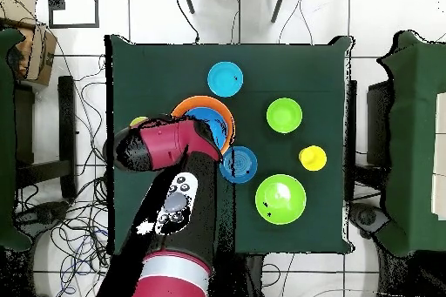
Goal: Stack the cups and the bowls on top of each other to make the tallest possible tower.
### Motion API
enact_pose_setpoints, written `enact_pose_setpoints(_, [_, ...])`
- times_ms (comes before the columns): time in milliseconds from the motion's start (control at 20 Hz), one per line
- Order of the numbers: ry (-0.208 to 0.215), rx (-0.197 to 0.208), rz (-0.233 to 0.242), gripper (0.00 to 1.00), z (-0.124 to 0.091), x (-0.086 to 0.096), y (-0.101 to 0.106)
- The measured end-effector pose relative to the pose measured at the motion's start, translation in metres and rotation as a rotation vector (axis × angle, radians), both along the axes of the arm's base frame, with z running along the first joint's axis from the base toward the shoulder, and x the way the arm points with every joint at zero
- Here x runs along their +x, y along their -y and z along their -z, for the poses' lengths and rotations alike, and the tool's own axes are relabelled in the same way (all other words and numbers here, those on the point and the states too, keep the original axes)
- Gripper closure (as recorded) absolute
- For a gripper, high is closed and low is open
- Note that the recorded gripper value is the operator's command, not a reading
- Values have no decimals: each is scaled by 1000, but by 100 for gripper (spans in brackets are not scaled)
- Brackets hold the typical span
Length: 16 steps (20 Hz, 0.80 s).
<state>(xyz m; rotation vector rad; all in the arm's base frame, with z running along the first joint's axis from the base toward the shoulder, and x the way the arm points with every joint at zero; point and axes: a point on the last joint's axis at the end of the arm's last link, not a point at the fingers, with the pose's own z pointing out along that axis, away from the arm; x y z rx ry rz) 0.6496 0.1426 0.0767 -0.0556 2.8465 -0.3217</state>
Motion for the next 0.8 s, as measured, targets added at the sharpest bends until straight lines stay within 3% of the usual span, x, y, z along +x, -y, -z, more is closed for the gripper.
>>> enact_pose_setpoints(400, [4,-4,0,0,-1,0,2])
enact_pose_setpoints(650, [25,6,14,0,-13,8,9])
enact_pose_setpoints(800, [58,27,41,0,-32,21,22])
